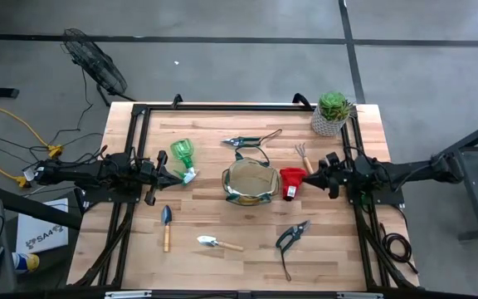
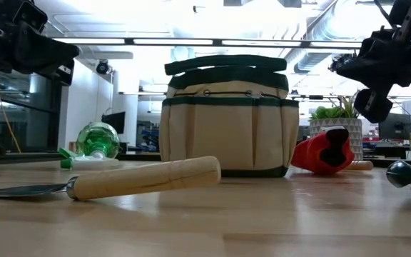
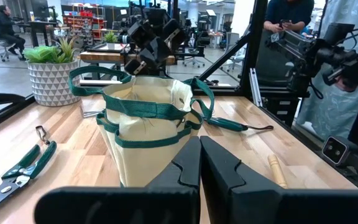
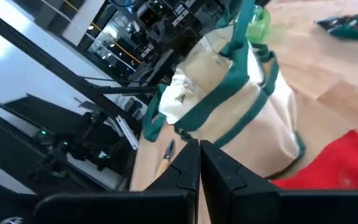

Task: Pick & Place Garden tools in Gardening bag
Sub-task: Put the bottom green shear scissors into the gardening bag

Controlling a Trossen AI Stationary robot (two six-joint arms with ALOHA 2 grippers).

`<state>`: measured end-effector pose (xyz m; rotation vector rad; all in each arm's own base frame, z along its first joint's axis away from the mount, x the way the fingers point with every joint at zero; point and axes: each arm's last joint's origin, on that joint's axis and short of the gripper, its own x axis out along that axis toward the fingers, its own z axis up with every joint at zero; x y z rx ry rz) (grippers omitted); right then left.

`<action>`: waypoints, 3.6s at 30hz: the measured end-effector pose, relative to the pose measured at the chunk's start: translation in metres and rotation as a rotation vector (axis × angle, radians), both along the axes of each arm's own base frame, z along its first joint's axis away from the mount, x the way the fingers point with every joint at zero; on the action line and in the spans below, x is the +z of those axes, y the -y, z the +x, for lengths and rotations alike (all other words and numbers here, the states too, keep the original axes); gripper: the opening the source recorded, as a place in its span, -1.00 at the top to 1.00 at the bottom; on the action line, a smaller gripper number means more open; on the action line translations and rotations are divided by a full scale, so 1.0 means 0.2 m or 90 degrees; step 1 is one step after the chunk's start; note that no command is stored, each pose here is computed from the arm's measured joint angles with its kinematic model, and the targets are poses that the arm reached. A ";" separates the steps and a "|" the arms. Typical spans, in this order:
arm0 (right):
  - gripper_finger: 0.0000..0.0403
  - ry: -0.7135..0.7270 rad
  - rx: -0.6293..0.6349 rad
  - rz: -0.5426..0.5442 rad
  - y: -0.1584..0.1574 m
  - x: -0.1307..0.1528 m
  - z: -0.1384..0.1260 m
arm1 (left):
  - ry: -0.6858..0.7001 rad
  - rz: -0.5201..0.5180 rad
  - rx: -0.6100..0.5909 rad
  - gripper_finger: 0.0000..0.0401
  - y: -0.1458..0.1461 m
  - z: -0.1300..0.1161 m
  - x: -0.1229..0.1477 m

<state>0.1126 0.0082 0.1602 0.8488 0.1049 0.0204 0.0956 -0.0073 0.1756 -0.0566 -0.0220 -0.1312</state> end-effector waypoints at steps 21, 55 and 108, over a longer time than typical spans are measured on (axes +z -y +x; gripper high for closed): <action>0.98 -0.150 0.058 0.100 -0.47 0.30 0.27 | 0.000 0.000 0.000 1.00 0.00 0.00 0.00; 0.98 -0.628 0.075 0.430 -1.07 -0.01 0.57 | 0.000 0.000 0.000 1.00 0.00 0.00 0.00; 0.98 -0.744 0.015 0.242 -1.40 0.11 0.78 | 0.000 0.000 0.000 1.00 0.00 0.00 0.00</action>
